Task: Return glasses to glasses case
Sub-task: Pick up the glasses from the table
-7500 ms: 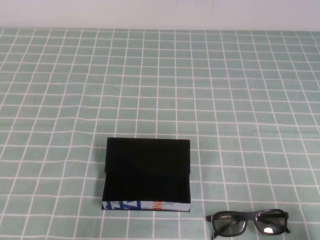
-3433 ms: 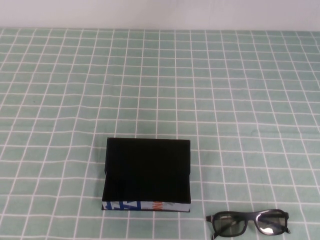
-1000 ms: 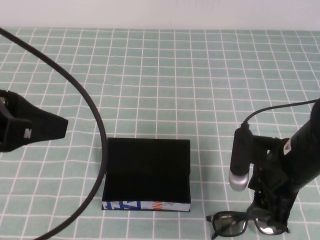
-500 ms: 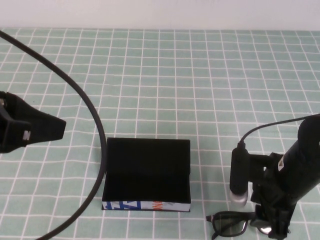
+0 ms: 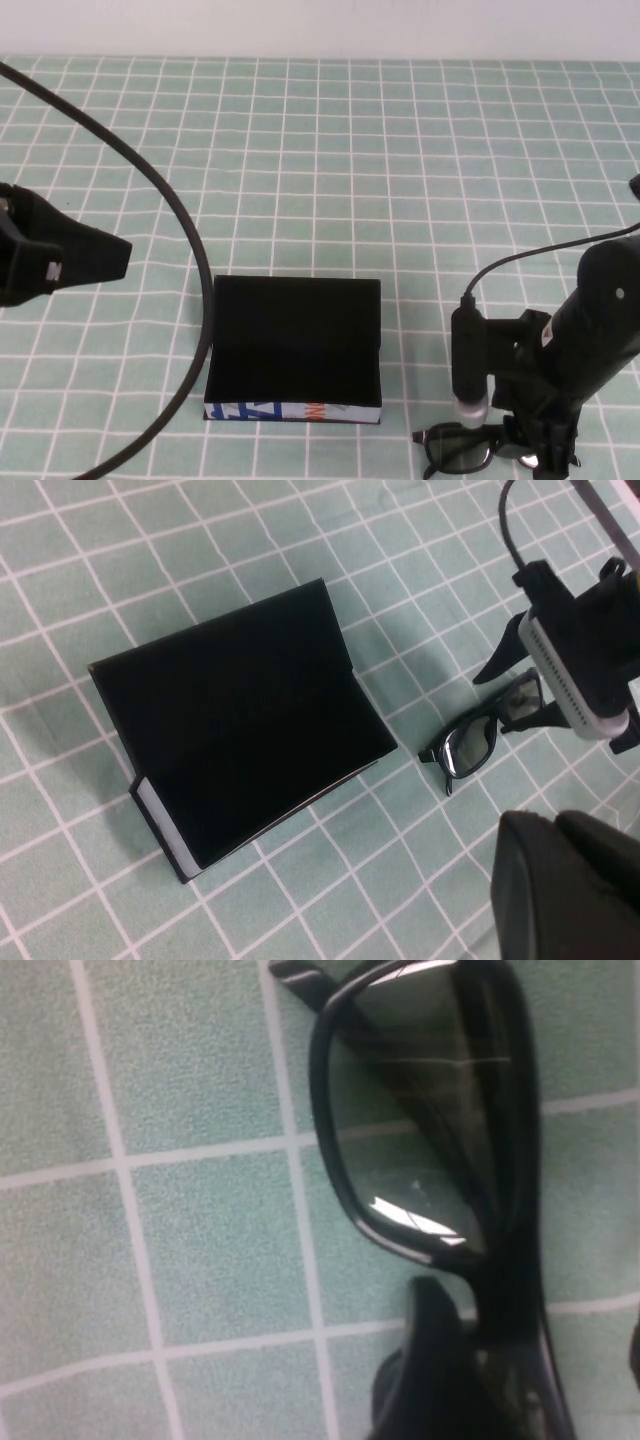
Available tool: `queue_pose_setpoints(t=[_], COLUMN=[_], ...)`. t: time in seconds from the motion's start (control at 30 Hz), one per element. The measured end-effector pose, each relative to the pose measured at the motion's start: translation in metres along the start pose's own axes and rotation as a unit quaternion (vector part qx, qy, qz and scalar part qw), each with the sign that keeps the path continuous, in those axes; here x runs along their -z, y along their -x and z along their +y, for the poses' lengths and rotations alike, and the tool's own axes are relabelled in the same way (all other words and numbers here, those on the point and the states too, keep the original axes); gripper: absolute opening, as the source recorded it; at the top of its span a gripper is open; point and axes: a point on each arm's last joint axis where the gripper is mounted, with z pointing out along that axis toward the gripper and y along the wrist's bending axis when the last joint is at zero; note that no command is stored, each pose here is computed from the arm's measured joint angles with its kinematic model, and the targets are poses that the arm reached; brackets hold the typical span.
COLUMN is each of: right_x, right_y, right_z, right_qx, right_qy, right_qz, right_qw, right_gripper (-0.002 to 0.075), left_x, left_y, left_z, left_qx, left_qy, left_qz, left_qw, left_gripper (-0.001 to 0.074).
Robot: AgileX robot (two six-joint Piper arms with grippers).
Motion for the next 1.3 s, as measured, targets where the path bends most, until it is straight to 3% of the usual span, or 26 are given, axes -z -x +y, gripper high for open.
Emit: queue_pose_setpoints(t=[0.13,0.4,0.57,0.9,1.3], right_x=[-0.003,-0.007,-0.007,0.001,0.069], right_y=[0.006,0.011,0.009,0.011,0.05], right_z=[0.004,0.011,0.013,0.012,-0.014], right_qx=[0.019,0.038,0.043,0.046,0.048], right_qy=[0.005,0.024,0.032,0.054,0.039], right_qz=[0.0,0.01,0.022,0.034,-0.001], right_qw=[1.0,0.999,0.998,0.997,0.998], right_gripper=[0.0329,0.0154,0.0089,0.0058,0.0055], left_x=[0.0,0.0,0.0,0.0,0.0], left_y=[0.0,0.0,0.0,0.0,0.0], left_z=[0.0,0.0,0.0,0.0,0.0], left_qx=[0.0,0.0,0.0,0.0,0.0], left_qy=[0.0,0.0,0.0,0.0,0.0], left_qz=[0.0,0.0,0.0,0.0,0.0], left_qw=[1.0,1.0,1.0,1.0,1.0], left_gripper=[-0.0006,-0.0006,-0.0006,-0.0006,-0.0006])
